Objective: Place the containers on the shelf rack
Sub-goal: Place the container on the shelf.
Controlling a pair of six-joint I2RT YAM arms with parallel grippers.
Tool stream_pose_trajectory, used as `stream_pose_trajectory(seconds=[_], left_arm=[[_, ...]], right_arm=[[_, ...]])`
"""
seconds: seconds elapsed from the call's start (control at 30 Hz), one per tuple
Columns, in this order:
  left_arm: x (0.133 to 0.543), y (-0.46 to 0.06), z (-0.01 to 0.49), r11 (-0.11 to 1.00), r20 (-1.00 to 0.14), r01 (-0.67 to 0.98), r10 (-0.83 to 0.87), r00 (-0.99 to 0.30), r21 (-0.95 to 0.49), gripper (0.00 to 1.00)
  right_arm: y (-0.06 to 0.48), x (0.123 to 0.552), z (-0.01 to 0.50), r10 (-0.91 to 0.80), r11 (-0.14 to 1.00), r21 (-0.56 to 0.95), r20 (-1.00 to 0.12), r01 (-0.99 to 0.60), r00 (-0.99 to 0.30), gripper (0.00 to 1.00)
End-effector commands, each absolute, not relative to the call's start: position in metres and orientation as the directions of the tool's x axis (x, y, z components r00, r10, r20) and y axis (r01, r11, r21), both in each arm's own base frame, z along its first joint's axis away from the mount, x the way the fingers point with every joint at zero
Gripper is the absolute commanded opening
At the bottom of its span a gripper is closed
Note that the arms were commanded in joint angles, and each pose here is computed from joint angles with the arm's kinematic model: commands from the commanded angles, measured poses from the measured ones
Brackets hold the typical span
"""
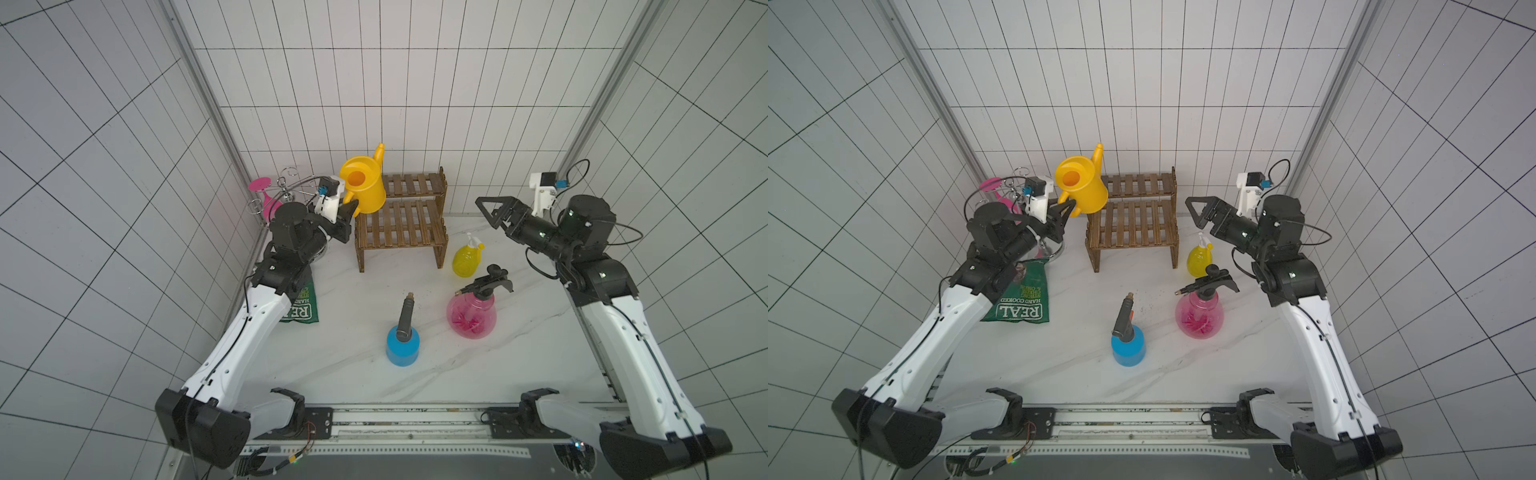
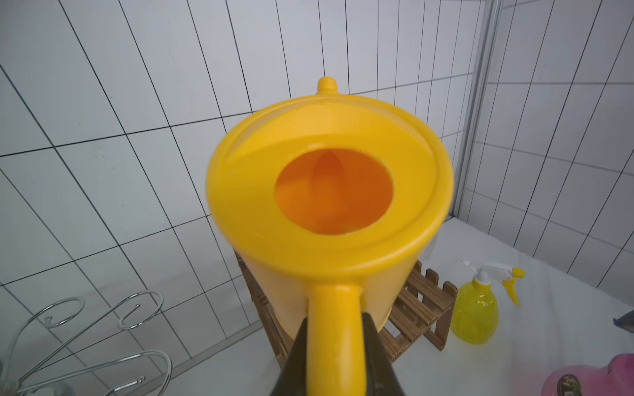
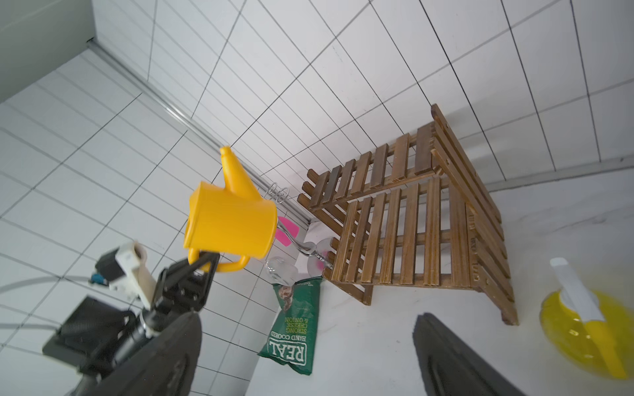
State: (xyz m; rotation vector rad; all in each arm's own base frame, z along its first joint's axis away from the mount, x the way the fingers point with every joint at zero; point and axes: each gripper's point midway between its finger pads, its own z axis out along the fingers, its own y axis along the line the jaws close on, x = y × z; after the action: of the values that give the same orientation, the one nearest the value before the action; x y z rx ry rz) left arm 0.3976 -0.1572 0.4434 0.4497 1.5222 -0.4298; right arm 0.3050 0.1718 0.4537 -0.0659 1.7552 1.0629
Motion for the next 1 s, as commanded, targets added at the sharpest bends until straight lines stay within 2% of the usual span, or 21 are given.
stream_pose_trajectory(seconds=[0.0, 0.27, 0.47, 0.7, 0.97], left_arm=[[0.414, -0.168, 0.47, 0.764, -0.985, 0.625, -0.165, -0.046, -0.157, 0.0], [0.503, -0.17, 0.457, 0.821, -0.985, 0.545, -0.138, -0.1, -0.171, 0.0], [0.545, -0.166, 0.436, 0.883, -0.991, 0.457, -0.061, -0.123, -0.111, 0.0], [0.567, -0.171, 0.416, 0.911, -0.99, 0.409, 0.003, -0.144, -0.057, 0.0], [0.568, -0.184, 0.394, 0.917, -0.981, 0.4, 0.068, -0.182, -0.011, 0.01]], right_arm=[[0.164, 0.312, 0.441, 0.354, 0.691, 0.468, -0.883, -0.551, -0.307, 0.99], [0.16, 0.309, 0.421, 0.356, 0.702, 0.479, -0.877, -0.527, -0.322, 0.99], [0.158, 0.308, 0.419, 0.348, 0.713, 0.469, -0.882, -0.521, -0.317, 0.99], [0.157, 0.312, 0.42, 0.349, 0.719, 0.467, -0.883, -0.515, -0.314, 0.99], [0.156, 0.316, 0.419, 0.355, 0.726, 0.473, -0.879, -0.5, -0.318, 0.99]])
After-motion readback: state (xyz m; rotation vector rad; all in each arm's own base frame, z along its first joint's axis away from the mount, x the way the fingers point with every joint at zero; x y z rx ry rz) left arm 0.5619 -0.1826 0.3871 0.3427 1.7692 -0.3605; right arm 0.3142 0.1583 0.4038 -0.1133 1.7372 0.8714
